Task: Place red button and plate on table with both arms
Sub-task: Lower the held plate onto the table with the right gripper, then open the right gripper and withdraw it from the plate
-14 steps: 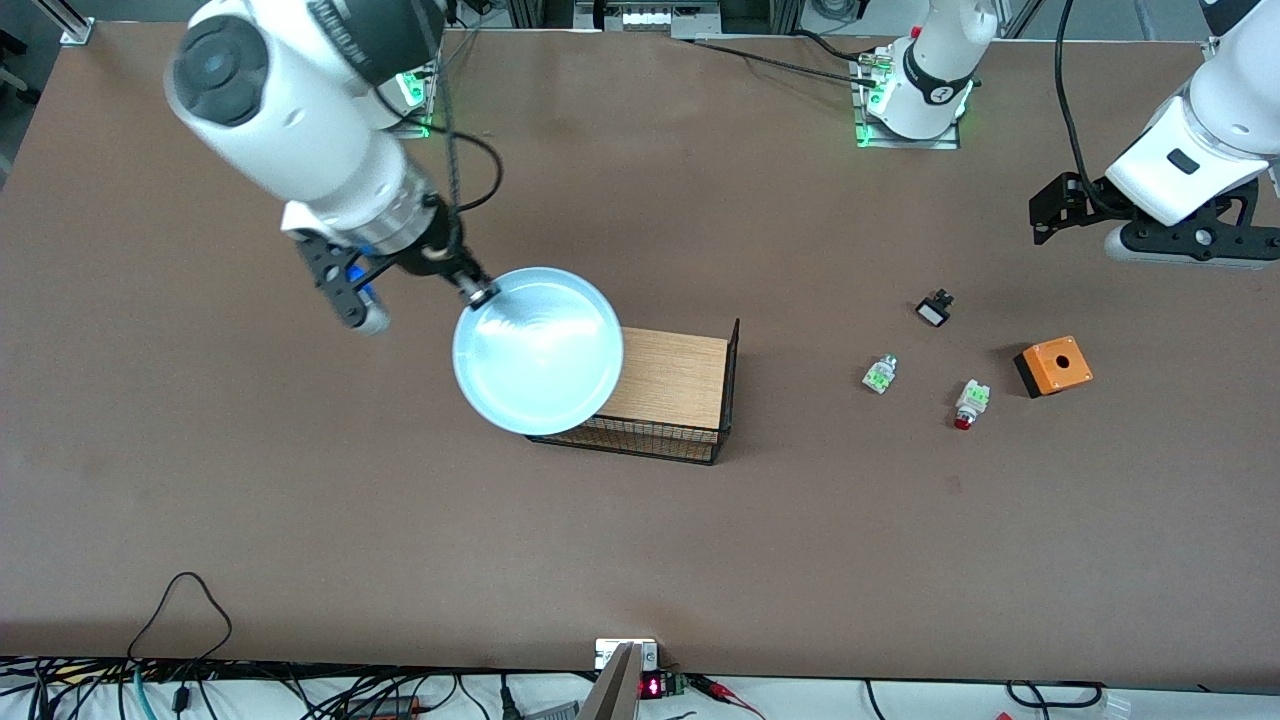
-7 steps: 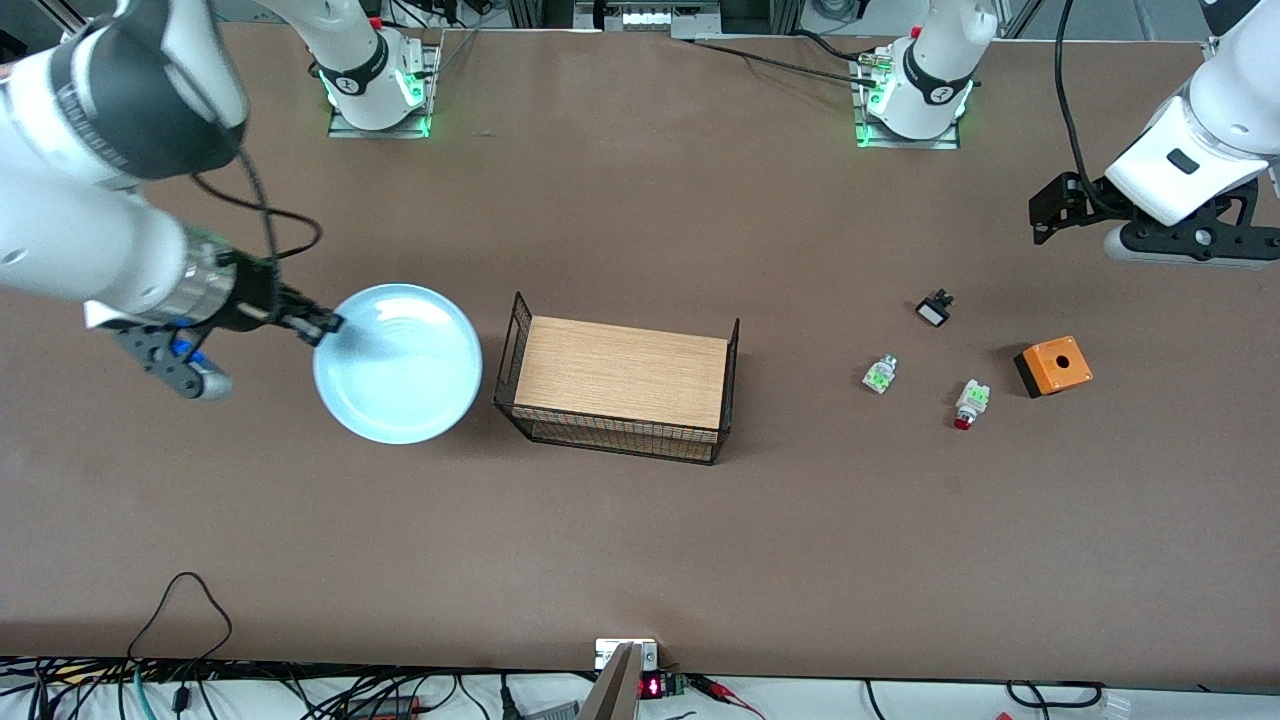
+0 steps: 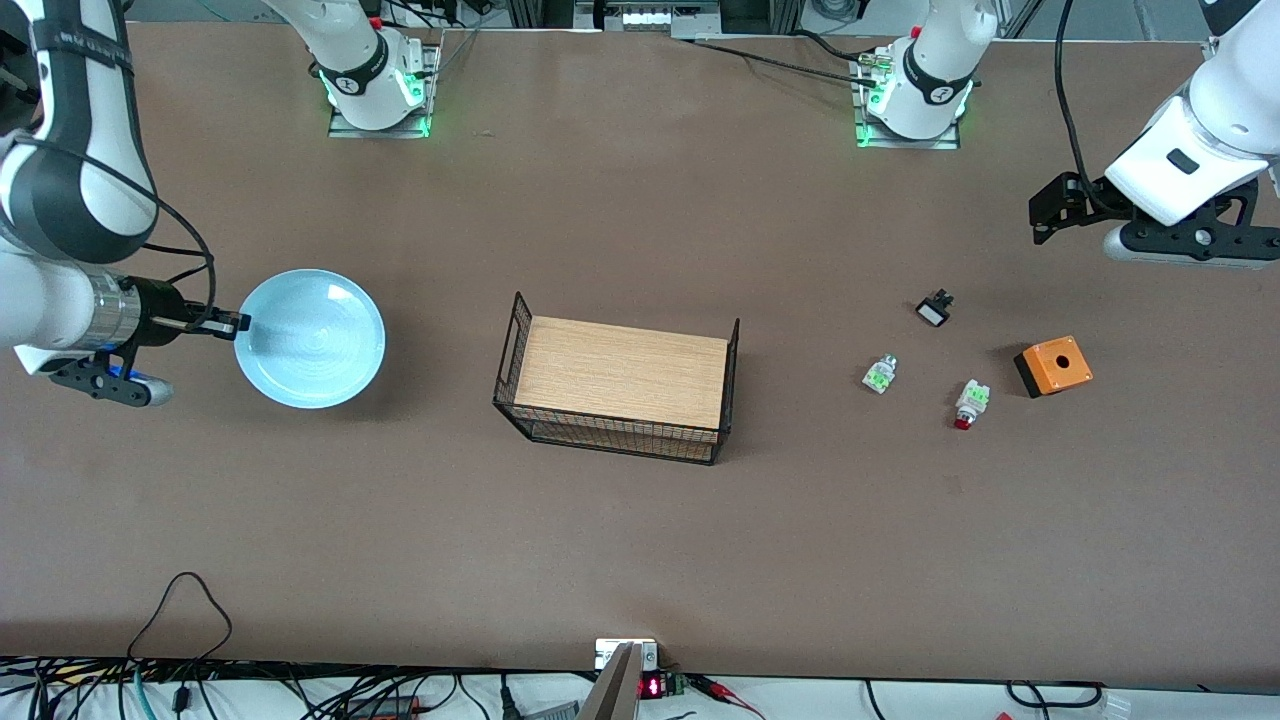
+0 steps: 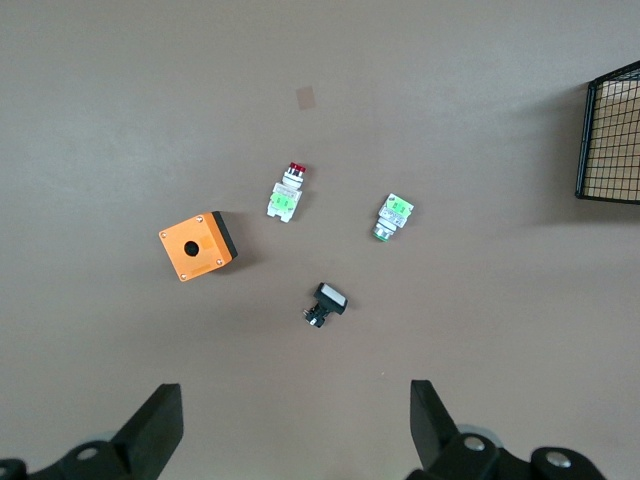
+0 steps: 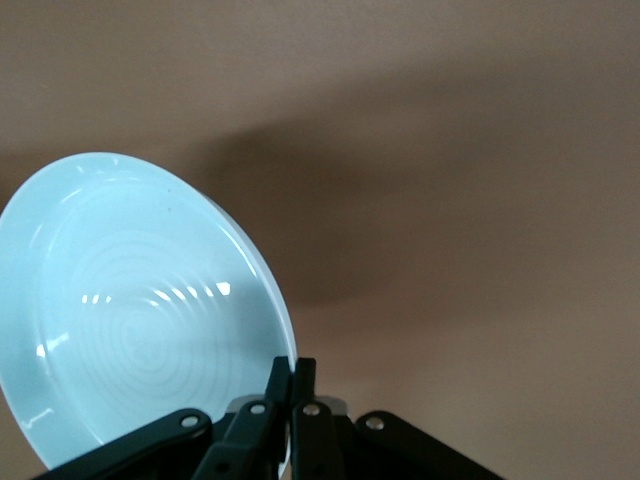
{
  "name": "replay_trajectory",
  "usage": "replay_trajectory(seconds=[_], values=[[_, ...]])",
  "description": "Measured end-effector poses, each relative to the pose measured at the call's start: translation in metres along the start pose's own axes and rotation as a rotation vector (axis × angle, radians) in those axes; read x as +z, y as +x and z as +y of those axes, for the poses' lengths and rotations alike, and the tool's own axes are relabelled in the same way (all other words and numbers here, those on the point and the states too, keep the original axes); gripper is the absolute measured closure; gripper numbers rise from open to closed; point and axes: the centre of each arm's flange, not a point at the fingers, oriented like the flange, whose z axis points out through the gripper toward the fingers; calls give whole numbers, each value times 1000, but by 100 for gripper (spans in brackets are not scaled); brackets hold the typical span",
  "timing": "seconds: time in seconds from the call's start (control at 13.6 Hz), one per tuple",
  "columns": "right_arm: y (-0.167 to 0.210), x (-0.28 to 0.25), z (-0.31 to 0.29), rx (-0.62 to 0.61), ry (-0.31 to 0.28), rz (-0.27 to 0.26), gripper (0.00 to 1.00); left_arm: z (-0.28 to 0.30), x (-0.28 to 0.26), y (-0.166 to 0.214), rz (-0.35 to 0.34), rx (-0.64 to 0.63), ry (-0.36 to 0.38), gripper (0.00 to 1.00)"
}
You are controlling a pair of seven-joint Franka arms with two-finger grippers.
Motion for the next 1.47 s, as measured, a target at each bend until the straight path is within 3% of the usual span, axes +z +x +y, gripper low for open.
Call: replay_trajectory(seconds=[0.52, 0.81, 1.11, 1.47], values=[[-1, 148, 58, -265, -20, 133, 97, 0, 0, 0, -1, 0, 0, 0], [-12, 183, 67, -350, -47, 197, 97, 0, 0, 0, -1, 0, 0, 0], [-15, 177, 66, -315, -40, 204, 59, 0, 0, 0, -1, 0, 0, 0], [-27, 85, 10, -202, 2, 179, 9, 0, 0, 0, -1, 0, 0, 0]])
